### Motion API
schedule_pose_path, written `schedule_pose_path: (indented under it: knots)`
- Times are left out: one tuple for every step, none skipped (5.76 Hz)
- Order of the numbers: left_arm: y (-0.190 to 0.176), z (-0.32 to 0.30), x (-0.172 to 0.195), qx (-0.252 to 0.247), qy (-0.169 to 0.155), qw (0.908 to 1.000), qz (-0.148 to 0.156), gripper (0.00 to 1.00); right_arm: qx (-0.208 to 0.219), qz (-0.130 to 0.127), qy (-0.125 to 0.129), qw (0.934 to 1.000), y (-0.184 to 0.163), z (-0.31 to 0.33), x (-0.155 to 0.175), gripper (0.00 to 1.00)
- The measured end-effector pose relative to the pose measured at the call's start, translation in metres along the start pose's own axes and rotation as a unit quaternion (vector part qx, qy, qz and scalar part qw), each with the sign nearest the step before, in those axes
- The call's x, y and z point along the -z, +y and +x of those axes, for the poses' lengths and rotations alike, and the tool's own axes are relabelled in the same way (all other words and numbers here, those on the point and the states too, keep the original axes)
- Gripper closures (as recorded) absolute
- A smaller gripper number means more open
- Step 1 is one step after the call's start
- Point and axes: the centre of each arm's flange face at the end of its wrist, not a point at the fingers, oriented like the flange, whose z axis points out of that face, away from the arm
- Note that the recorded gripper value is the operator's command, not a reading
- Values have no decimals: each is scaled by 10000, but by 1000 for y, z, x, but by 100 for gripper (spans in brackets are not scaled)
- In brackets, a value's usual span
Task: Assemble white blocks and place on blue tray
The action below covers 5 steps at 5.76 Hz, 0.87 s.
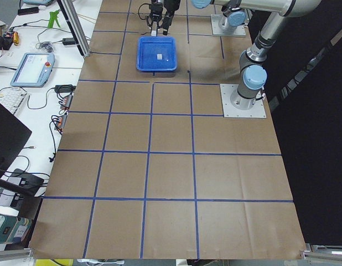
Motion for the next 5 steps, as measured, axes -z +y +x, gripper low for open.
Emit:
schedule_pose_path:
  knots:
    - [-1, -4, 0, 77, -5, 10000, 9, 0, 34, 58, 23, 10000, -10, -19, -24, 68]
    - [-1, -7, 1, 122, -9, 9999, 21, 0, 105, 85, -31, 9999, -11, -27, -46, 68]
    - [-1, -8, 1, 142, -12, 9999, 20, 0, 158, 97, -33, 9998, -6, -29, -62, 68]
    - [-2, -11, 3, 179, -14, 9998, 15, 0, 184, 105, -26, 9998, -3, -28, -71, 68]
    - [-2, -16, 8, 229, -12, 9997, -65, 0, 188, 105, -39, 9998, 0, -29, -76, 68]
